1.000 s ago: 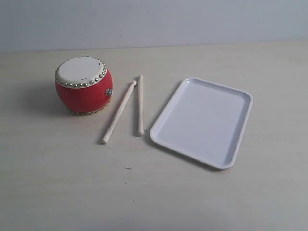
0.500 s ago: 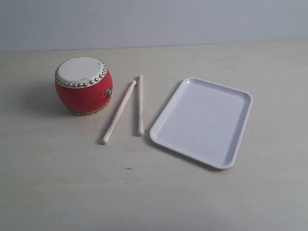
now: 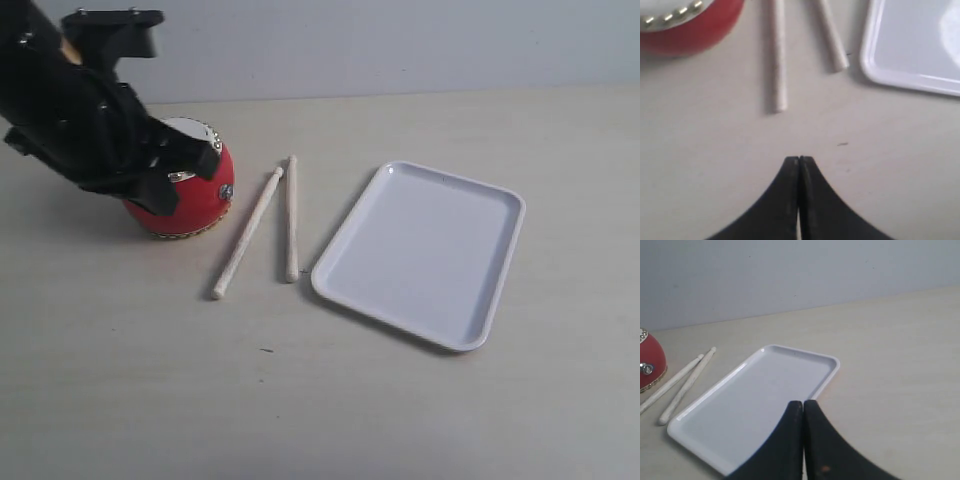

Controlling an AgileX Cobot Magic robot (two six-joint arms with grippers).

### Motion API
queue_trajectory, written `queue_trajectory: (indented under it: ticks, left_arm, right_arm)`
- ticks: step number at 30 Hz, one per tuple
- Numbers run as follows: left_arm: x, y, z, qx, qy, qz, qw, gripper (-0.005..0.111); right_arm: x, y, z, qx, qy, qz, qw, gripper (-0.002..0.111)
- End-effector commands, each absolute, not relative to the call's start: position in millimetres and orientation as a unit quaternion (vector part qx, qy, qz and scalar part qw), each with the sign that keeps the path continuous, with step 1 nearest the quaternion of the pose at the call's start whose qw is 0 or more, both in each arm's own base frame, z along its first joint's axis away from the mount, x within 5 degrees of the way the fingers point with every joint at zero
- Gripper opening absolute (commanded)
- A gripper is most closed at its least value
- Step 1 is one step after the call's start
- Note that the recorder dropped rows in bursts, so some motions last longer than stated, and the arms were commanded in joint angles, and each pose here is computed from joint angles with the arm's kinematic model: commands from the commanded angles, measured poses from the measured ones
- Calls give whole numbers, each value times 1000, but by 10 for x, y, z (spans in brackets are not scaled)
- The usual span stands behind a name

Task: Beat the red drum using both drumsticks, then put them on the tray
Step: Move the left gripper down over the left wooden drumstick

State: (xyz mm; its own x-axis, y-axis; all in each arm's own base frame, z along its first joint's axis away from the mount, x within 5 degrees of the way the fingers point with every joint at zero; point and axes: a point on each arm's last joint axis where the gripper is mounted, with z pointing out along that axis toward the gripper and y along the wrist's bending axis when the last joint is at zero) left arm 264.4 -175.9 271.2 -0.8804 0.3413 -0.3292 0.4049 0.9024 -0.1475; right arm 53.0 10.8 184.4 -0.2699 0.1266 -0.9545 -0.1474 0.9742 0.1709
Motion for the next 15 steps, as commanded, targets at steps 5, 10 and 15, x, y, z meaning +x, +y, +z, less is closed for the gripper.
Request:
queue_trajectory:
  ticks: [5, 10, 15]
  left_arm:
    - [2797, -2093, 2455, 229, 948, -179, 128, 17]
    - [2836, -2080, 2350, 232, 953, -155, 119, 30]
    - [2894, -2042, 2232, 226, 961, -116, 113, 30]
  right_arm:
    - [527, 110, 1837, -11, 786, 113, 607, 0]
    - [527, 110, 1837, -11, 786, 113, 607, 0]
    - [527, 110, 1837, -11, 786, 113, 607, 0]
